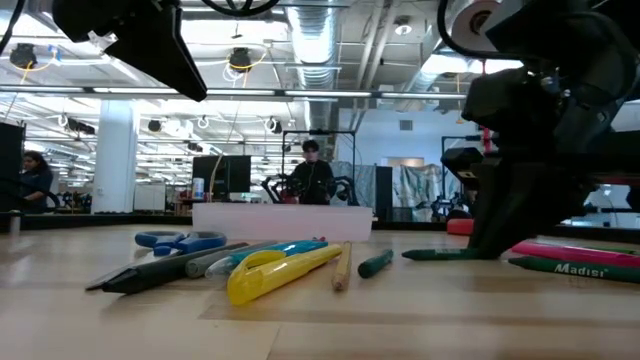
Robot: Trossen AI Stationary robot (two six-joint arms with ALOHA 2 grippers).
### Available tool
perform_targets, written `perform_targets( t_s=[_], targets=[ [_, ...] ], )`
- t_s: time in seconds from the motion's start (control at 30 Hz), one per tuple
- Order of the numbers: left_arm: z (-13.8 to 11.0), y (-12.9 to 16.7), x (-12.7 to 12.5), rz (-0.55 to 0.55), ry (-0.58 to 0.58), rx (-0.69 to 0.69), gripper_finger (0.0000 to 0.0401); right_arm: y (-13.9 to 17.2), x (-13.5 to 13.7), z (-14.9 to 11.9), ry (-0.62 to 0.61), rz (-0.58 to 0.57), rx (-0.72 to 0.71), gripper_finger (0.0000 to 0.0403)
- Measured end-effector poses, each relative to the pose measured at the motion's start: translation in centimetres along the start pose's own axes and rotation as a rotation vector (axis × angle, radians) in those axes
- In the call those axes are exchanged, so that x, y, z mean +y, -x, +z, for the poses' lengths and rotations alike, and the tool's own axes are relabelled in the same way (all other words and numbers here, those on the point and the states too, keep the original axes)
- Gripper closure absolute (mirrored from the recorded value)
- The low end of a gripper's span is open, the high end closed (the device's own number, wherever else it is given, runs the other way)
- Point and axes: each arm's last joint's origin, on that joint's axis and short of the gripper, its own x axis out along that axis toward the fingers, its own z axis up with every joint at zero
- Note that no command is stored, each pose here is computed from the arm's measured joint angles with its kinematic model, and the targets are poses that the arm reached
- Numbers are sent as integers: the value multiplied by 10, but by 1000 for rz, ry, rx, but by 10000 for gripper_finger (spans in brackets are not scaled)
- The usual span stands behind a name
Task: Pick & place school supplies into a supply box
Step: Put the green crayon into the pink supply box
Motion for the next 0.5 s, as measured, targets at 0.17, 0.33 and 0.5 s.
perform_targets(
  t_s=[0.17,0.33,0.5],
  targets=[
    [-1,0,-1,-22,6,19,276,2,-6,5,-10,-1,65,398],
    [-2,0,-1,-27,8,31,276,9,-14,18,-45,-2,223,390],
    [-2,0,-1,-22,24,36,276,18,-23,27,-53,-3,329,399]
  ],
)
